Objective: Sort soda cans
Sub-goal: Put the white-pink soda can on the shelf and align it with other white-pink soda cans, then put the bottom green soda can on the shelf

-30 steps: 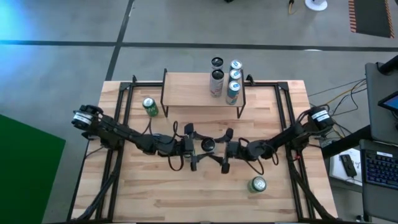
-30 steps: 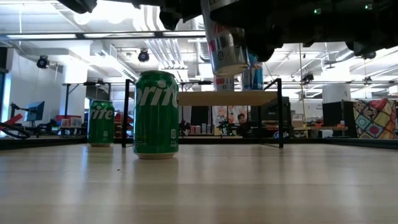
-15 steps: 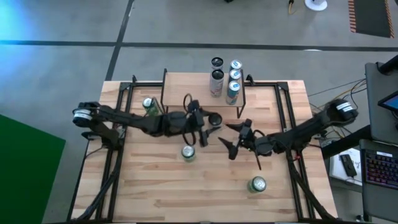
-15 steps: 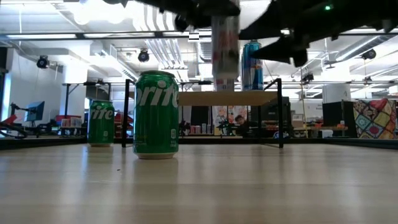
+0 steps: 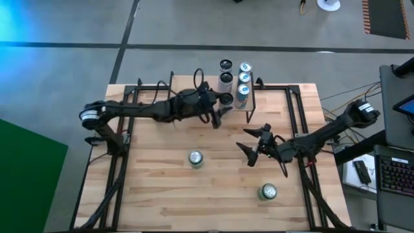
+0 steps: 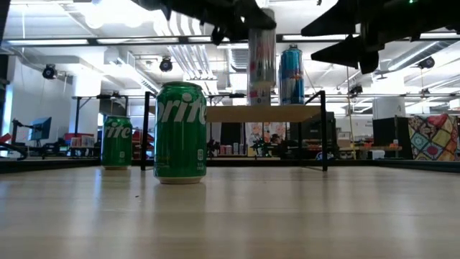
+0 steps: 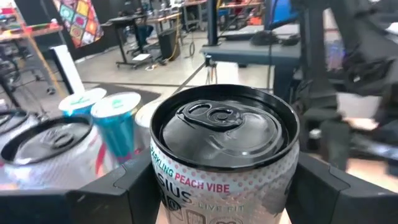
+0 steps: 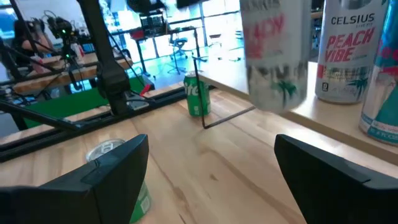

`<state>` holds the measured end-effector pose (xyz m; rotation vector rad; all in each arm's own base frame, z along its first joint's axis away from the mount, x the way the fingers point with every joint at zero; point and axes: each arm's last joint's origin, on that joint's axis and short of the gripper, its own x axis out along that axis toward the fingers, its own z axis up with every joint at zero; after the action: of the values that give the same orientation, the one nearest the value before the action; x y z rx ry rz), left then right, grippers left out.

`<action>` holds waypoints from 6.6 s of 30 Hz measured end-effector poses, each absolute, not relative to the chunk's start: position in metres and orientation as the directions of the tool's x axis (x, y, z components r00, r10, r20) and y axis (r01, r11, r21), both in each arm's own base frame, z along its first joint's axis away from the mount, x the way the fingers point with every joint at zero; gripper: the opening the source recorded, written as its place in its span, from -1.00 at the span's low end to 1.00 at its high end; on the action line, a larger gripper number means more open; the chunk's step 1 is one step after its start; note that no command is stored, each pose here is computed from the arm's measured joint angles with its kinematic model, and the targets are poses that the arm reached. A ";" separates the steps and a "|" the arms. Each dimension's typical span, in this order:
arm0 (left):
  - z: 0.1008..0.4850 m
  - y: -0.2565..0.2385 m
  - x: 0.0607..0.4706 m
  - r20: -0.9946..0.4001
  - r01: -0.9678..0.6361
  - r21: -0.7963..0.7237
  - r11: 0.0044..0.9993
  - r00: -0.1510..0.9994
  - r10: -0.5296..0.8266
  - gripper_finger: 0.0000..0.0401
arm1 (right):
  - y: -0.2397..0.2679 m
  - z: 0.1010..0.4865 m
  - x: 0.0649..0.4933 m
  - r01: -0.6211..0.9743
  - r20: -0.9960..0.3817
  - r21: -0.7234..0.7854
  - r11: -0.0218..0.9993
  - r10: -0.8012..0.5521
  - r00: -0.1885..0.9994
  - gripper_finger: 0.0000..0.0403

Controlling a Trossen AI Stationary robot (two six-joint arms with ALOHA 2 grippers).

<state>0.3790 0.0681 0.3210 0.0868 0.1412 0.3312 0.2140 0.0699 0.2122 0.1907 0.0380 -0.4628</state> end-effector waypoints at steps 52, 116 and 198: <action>0.288 0.125 0.395 -0.105 -0.395 0.051 0.917 0.911 0.398 0.22 | 0.067 0.207 0.208 0.447 -0.086 0.185 0.875 -0.439 0.894 0.67; 0.387 0.092 0.294 -0.134 -0.437 0.192 0.879 0.876 0.464 0.66 | 0.086 0.213 0.201 0.449 -0.075 0.170 0.877 -0.443 0.894 0.67; 0.185 -0.073 0.211 -0.130 -0.181 0.093 0.979 0.973 0.192 0.63 | 0.217 0.247 0.227 0.569 -0.991 0.096 0.816 0.027 0.130 0.39</action>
<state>0.2113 -0.0727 0.1851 0.0809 0.1386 0.1888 0.2268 0.2169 0.2469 0.5227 1.3997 -0.4213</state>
